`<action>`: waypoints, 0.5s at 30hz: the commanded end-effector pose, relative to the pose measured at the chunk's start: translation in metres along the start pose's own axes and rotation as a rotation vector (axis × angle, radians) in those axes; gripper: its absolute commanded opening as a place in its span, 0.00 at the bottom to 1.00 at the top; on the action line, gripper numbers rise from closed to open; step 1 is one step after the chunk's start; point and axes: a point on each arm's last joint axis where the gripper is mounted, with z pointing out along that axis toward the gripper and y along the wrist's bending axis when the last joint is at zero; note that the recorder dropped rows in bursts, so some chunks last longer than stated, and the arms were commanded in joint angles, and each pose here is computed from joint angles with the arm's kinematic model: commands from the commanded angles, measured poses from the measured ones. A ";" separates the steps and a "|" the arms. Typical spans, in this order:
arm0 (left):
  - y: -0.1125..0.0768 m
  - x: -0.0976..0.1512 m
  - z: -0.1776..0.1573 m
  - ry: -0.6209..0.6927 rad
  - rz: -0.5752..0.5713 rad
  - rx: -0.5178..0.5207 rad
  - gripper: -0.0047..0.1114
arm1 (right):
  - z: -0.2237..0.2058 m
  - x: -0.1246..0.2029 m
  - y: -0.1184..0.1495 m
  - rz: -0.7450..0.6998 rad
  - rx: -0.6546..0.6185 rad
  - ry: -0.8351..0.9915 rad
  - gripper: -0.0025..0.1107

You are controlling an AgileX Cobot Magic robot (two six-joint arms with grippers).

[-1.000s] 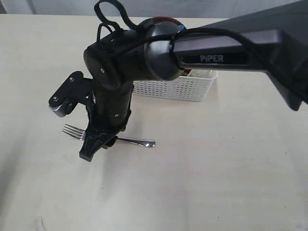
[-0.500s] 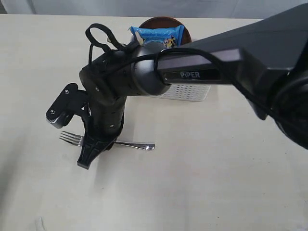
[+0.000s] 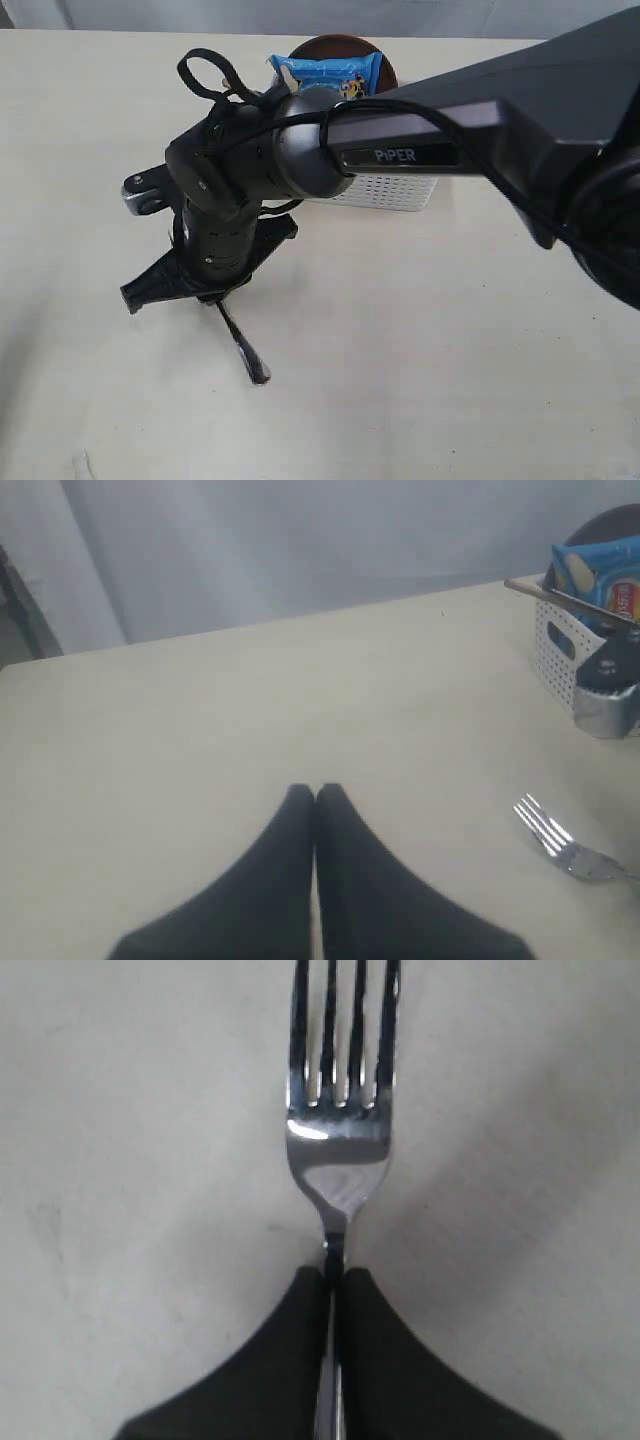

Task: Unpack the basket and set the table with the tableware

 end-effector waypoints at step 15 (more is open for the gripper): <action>0.000 0.001 0.000 -0.002 -0.002 0.000 0.04 | -0.002 -0.004 -0.005 0.485 0.020 -0.028 0.02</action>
